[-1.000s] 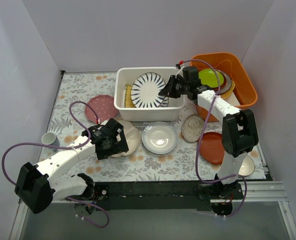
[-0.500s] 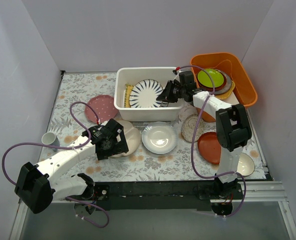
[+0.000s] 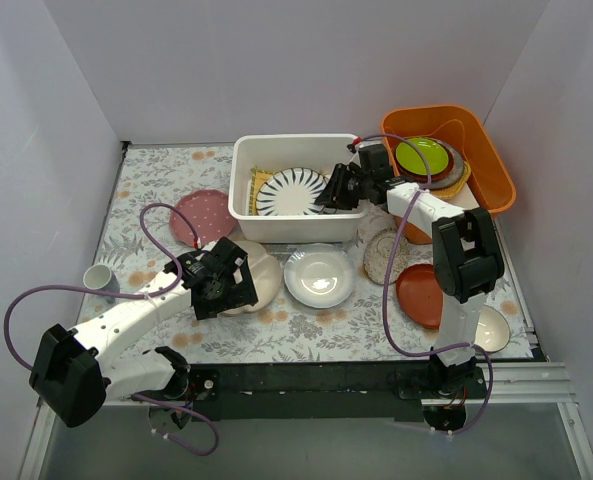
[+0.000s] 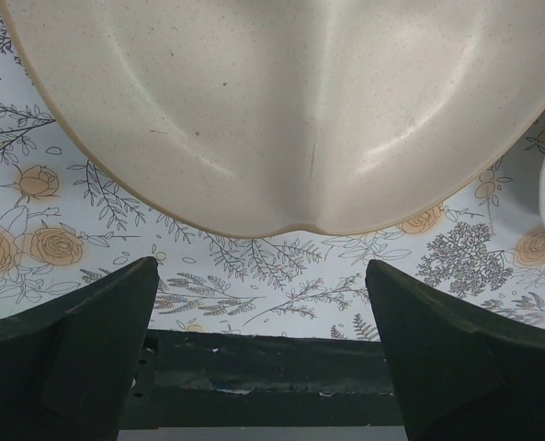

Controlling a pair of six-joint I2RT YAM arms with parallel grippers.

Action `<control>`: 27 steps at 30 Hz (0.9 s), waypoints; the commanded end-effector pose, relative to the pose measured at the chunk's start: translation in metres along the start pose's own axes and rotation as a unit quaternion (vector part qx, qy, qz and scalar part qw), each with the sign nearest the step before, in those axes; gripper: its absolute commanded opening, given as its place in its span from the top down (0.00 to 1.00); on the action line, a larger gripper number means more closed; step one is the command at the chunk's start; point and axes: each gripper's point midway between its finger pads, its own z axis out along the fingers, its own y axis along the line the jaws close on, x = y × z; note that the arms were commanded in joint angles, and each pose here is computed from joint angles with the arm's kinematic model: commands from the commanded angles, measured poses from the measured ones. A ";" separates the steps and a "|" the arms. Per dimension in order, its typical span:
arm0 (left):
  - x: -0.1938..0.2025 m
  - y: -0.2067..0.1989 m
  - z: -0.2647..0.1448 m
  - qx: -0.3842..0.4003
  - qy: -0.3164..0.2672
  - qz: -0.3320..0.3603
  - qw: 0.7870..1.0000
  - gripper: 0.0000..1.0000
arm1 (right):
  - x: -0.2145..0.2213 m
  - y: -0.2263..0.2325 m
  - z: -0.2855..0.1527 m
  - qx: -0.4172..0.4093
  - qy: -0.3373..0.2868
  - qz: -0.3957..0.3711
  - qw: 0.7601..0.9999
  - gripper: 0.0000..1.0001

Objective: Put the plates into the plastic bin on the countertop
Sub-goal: Place the plate in the plastic bin.

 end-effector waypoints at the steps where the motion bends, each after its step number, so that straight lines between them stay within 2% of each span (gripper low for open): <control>1: -0.002 -0.001 -0.005 0.013 -0.007 0.001 1.000 0.04 | -0.002 0.010 -0.005 -0.016 0.004 -0.017 1.000 0.58; 5: -0.002 -0.002 -0.005 0.016 -0.007 0.001 1.000 0.04 | 0.010 0.005 -0.006 -0.010 0.031 -0.011 0.999 0.53; 8: -0.002 -0.004 -0.006 0.020 -0.006 0.002 1.000 0.04 | 0.014 0.003 -0.009 -0.007 0.036 -0.018 0.999 0.40; 10: -0.002 -0.004 -0.007 0.022 -0.008 0.003 1.000 0.04 | 0.014 0.002 -0.013 0.000 0.032 -0.022 0.999 0.36; 11: -0.002 -0.004 -0.007 0.022 -0.008 0.003 1.000 0.03 | 0.012 0.003 -0.015 0.000 0.030 -0.030 0.999 0.24; 15: -0.003 -0.004 -0.008 0.024 -0.009 0.001 1.000 0.04 | 0.001 0.006 -0.029 0.025 0.011 -0.052 0.998 0.21; 16: -0.003 -0.005 -0.008 0.025 -0.009 0.002 1.000 0.04 | -0.006 0.008 -0.032 0.028 0.003 -0.058 0.998 0.18; 17: -0.003 -0.005 -0.008 0.024 -0.010 0.001 1.000 0.04 | -0.008 0.011 -0.036 0.030 -0.001 -0.065 0.997 0.02; 22: -0.003 -0.006 -0.010 0.029 -0.011 0.001 1.000 0.03 | -0.028 0.014 -0.057 0.066 -0.037 -0.105 0.992 0.02; 27: -0.003 -0.007 -0.010 0.033 -0.012 0.002 0.999 0.03 | -0.050 0.054 -0.100 0.024 -0.116 -0.164 0.979 0.02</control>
